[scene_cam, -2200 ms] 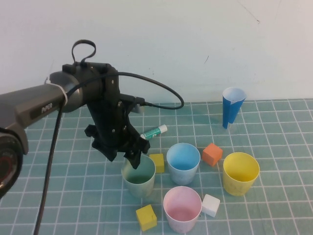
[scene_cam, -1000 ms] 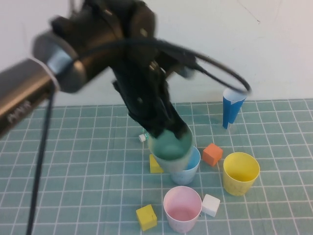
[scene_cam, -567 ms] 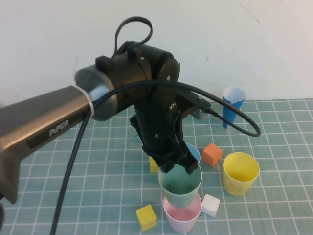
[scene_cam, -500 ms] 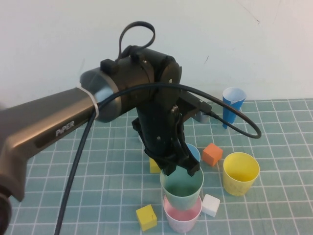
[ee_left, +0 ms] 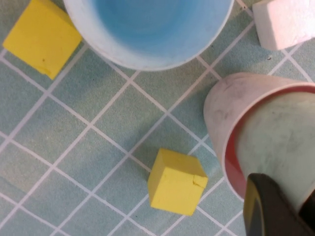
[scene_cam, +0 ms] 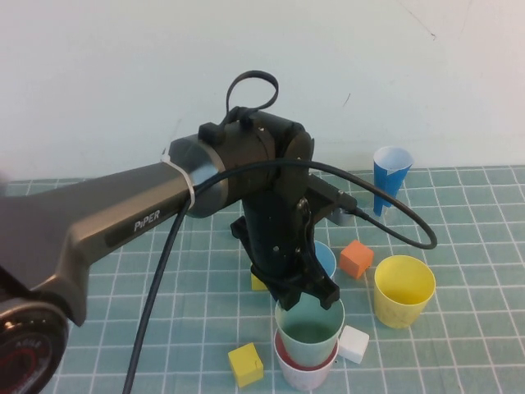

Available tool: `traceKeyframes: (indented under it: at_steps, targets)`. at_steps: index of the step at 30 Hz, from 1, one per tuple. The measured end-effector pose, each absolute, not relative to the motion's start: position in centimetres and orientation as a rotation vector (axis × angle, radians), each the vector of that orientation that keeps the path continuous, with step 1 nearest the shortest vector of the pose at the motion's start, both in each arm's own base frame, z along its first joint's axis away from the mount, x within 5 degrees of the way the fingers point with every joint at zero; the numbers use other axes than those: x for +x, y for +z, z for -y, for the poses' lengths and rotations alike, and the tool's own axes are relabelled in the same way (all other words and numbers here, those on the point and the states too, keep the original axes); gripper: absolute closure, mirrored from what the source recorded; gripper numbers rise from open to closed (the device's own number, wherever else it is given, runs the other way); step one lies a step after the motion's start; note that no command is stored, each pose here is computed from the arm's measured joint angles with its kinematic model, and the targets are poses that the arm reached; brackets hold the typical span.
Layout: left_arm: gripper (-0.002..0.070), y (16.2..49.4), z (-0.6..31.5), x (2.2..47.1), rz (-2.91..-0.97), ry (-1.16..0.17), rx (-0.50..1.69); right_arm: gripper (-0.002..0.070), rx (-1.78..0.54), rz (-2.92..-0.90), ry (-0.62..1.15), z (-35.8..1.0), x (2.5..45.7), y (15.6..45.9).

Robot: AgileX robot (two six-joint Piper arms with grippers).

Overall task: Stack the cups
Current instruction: Place the green cup on the pink cup, then pick up the blue cup

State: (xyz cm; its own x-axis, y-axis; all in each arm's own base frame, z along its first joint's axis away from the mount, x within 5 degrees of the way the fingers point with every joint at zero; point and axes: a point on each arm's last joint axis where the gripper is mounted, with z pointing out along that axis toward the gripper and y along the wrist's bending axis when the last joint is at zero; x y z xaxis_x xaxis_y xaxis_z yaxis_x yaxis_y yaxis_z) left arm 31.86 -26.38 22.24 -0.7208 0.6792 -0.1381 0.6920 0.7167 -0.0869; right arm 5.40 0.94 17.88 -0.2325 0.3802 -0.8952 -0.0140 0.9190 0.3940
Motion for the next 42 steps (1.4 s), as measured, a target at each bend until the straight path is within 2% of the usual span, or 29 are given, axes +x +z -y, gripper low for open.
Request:
traceKeyframes:
  at_steps: [6, 13, 15, 17, 19, 23, 27, 30, 36, 39, 42]
  targets:
    - [0.066, 22.2, 26.4, 31.9, -2.817, -0.203, 1.127, 0.0679, 0.293, -1.771, 0.401, -1.0, 5.4, 17.9]
    - [0.0512, 22.2, 26.3, 31.9, -2.82, -0.194, 1.139, 0.0679, 0.312, -1.821, 0.461, -1.4, 5.2, 17.7]
    - [0.0497, 22.1, 26.2, 31.9, -2.821, -0.172, 1.147, 0.0679, 0.268, -1.851, 0.457, -1.6, 5.0, 18.2]
    - [0.0506, 22.4, 26.0, 32.0, -2.815, -0.135, 1.136, 0.0679, 0.197, -1.842, 0.436, -1.8, 4.7, 19.6]
    - [0.0554, 23.5, 25.6, 32.0, -2.773, -0.097, 1.115, 0.0679, 0.107, -1.818, 0.395, -1.9, 4.3, 21.4]
    - [0.065, 27.8, 24.7, 31.4, -2.626, -0.106, 1.043, 0.0679, -0.005, -1.866, 0.362, -2.3, 4.0, 24.3]
    - [0.0669, 32.1, 23.0, 29.3, -2.464, -0.186, 0.942, 0.0679, -0.191, -2.05, 0.319, -2.8, 5.4, 27.2]
    - [0.0672, 33.9, 20.8, 26.4, -2.416, -0.218, 0.903, 0.0679, -0.386, -2.166, 0.308, -3.2, 6.8, 29.7]
    - [0.0673, 34.4, 16.1, 20.4, -2.335, -0.289, 0.802, 0.0679, -0.497, -2.116, 0.305, -3.6, 10.5, 34.6]
    - [0.0673, 33.7, 13.6, 17.0, -2.276, -0.345, 0.756, 0.0679, -0.541, -2.125, 0.294, -3.7, 12.0, 35.3]
    - [0.0673, 32.5, 11.3, 14.1, -2.248, -0.363, 0.734, 0.0679, -0.607, -2.217, 0.365, -4.0, 13.6, 35.2]
